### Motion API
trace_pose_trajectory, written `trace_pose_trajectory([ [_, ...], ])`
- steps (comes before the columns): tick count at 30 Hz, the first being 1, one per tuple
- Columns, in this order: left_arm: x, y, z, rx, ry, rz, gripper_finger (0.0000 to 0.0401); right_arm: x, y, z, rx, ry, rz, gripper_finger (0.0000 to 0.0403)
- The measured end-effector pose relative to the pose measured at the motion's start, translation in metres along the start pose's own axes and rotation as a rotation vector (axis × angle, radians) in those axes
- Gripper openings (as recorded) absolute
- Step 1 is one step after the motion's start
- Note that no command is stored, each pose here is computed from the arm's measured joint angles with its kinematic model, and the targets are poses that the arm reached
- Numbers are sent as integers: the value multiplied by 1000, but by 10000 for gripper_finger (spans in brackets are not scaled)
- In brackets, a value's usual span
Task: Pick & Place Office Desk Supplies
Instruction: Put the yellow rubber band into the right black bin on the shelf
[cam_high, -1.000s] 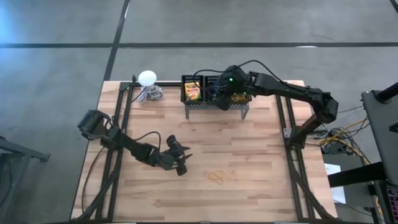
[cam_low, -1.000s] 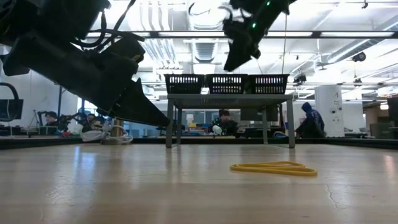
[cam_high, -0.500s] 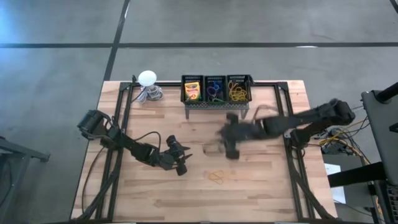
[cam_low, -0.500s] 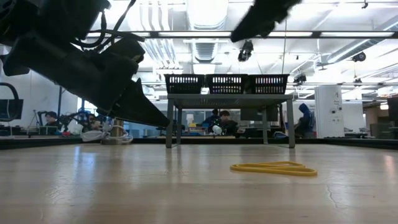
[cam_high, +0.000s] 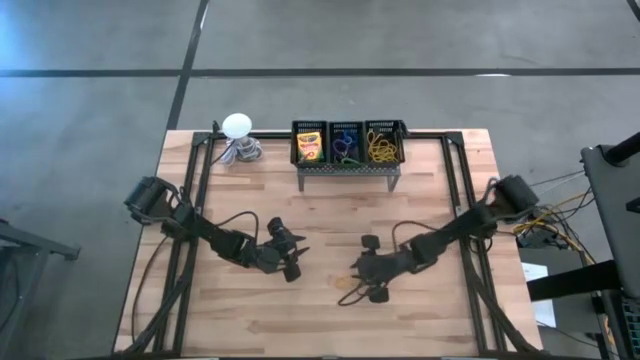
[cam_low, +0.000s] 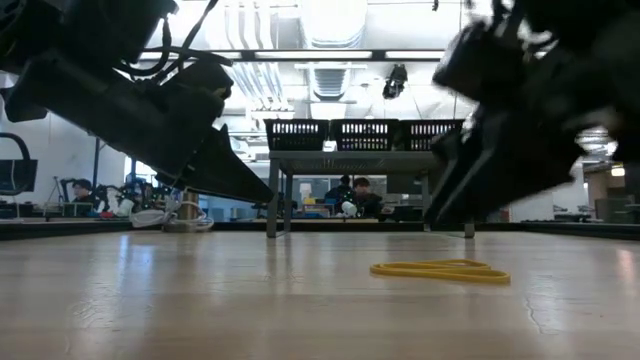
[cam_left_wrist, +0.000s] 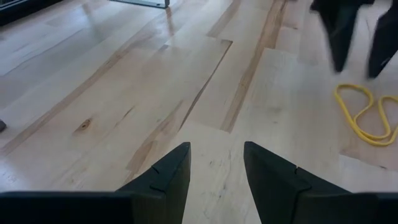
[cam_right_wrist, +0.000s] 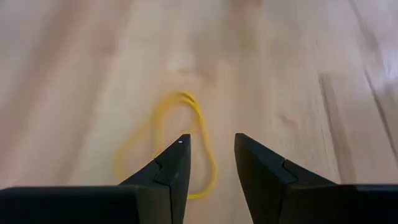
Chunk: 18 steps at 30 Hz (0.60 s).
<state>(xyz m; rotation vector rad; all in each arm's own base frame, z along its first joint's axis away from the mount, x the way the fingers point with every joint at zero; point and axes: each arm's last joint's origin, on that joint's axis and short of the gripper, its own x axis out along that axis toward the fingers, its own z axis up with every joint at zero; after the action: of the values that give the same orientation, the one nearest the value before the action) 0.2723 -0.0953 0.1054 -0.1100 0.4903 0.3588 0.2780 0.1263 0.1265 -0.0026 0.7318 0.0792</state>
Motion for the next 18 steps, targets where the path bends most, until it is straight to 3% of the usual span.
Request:
trace_pose_trajectory([
  [7, 0, 0, 0, 0, -2, 3, 156, 28, 1, -13, -22, 94, -37, 111],
  [14, 0, 0, -1, 4, 4, 5, 156, 22, -3, -19, -34, 185, -55, 24],
  [18, 0, 0, -1, 5, 4, 5, 156, 20, -2, -23, -37, 202, -39, 11],
])
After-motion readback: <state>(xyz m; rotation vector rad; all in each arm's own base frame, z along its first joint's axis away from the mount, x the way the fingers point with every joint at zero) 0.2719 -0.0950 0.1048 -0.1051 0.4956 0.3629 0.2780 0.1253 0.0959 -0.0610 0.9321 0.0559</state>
